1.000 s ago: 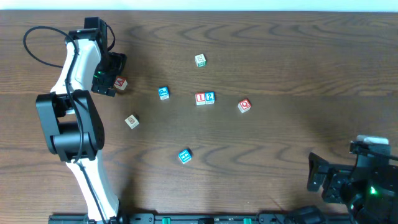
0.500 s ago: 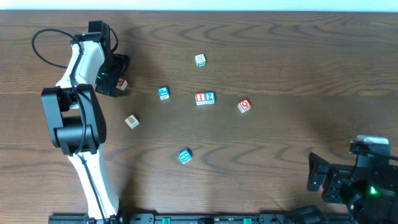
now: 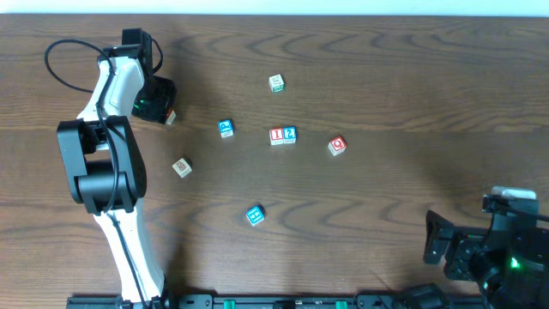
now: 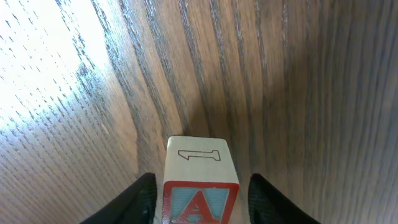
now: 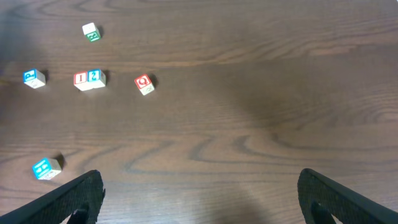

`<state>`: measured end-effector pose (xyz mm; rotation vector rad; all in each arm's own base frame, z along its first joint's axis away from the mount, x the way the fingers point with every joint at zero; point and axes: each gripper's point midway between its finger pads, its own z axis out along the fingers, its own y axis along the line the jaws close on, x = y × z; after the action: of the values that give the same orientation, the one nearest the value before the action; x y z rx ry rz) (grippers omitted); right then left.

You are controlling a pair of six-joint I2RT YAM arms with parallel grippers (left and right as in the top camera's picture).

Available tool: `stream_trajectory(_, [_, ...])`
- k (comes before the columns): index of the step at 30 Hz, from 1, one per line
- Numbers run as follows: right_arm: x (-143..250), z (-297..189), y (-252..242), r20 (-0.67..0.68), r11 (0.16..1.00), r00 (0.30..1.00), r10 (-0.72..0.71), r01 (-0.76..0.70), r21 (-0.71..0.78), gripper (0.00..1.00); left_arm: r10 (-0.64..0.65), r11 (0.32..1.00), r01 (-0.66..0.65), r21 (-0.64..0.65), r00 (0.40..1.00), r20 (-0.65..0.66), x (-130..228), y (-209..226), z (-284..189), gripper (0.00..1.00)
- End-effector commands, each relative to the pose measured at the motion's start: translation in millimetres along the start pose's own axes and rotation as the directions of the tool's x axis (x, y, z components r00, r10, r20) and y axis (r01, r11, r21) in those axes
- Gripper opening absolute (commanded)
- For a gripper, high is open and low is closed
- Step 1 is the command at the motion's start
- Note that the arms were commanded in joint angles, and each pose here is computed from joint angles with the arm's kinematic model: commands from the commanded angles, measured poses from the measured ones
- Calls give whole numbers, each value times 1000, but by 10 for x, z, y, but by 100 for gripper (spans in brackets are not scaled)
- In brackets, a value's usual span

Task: Spell out Ai2
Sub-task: 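Lift the 'A' block and carry it right toward the 'I' block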

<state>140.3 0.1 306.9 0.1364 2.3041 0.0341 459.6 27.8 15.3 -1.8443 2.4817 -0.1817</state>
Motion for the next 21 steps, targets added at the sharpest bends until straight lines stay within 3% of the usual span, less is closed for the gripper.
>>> stream_trajectory(1, [-4, -4, -28, 4, 1000, 1000, -3, 3, 15, 99, 0, 1000, 0, -2, 1000, 0, -29, -17, 3, 45])
stream_trajectory(18, [-4, -4, -29, 4, 1000, 1000, -3, 3, 15, 99, 0, 1000, 0, -11, 1000, -3, -21, 4, 3, 25])
stream_trajectory(21, [-4, -4, -28, 4, 1000, 1000, -3, 3, 15, 99, 8, 1000, -8, -10, 1000, -3, -21, 3, 1, 18])
